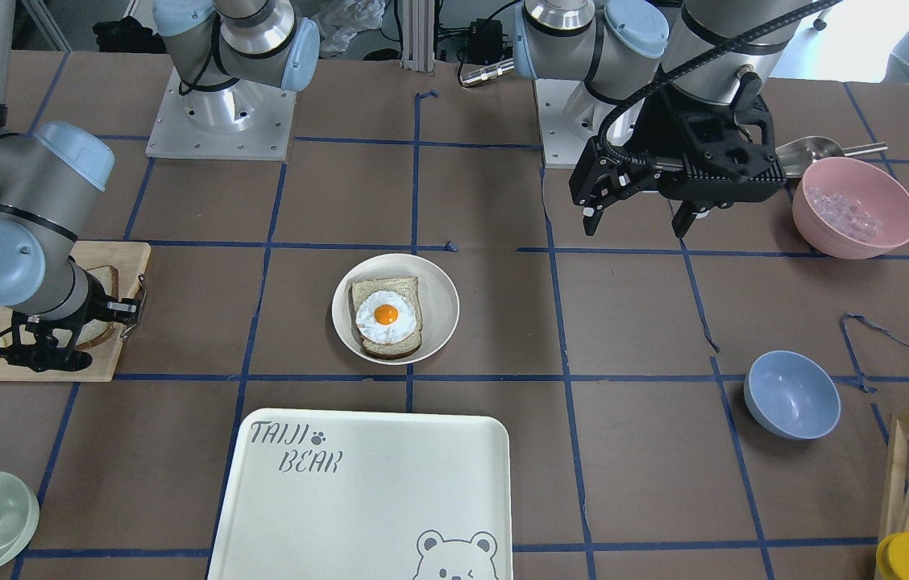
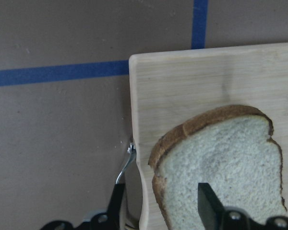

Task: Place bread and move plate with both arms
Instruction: 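Lower the right gripper and pinch the bread slice's crust edge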

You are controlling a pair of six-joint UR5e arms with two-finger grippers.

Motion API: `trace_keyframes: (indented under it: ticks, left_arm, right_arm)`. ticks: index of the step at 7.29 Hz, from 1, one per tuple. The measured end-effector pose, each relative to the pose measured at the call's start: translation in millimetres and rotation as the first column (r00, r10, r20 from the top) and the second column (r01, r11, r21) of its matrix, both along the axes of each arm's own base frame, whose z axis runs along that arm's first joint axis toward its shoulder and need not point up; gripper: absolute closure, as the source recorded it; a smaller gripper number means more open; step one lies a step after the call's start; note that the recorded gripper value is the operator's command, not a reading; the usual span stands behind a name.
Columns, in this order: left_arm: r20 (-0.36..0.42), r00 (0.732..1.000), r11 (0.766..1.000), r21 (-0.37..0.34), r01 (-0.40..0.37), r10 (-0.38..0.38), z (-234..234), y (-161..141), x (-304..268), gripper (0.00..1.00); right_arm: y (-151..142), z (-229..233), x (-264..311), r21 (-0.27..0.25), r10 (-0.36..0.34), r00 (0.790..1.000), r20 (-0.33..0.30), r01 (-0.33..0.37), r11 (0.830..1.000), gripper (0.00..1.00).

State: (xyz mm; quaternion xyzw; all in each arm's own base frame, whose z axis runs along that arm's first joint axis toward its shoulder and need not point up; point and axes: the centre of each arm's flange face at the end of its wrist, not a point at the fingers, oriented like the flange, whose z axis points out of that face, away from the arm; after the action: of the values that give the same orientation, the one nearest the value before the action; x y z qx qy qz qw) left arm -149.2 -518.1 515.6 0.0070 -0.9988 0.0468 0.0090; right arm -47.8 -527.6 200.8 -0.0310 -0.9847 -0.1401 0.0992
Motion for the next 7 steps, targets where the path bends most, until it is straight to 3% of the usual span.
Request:
trace_keyframes:
  ticks: [3,5,6,7]
  left_arm:
    - [0.0,1.0,1.0,-0.001,0.0,0.0,0.2,-0.1,0.0,0.0]
    - [-0.001,1.0,1.0,-0.001,-0.001,0.001,0.0,-0.3,0.1,0.0]
    - [-0.002,1.0,1.0,-0.003,-0.001,0.001,0.3,-0.7,0.3,0.0]
    - [-0.002,1.0,1.0,-0.004,-0.001,0.001,0.5,-0.9,0.3,0.0]
  right_arm:
    - [-2.8,-13.3,-13.6,0.006,0.005,1.0,0.011,-0.005,1.0,0.41]
    - [-3.0,-15.3,-14.4,0.008,0.007,1.0,0.013,-0.007,1.0,0.67]
    - [-3.0,-15.3,-14.8,0.008,0.005,1.0,0.013,-0.006,1.0,0.89]
    - [-3.2,-15.4,-15.1,0.009,0.004,1.0,0.013,-0.004,1.0,1.0]
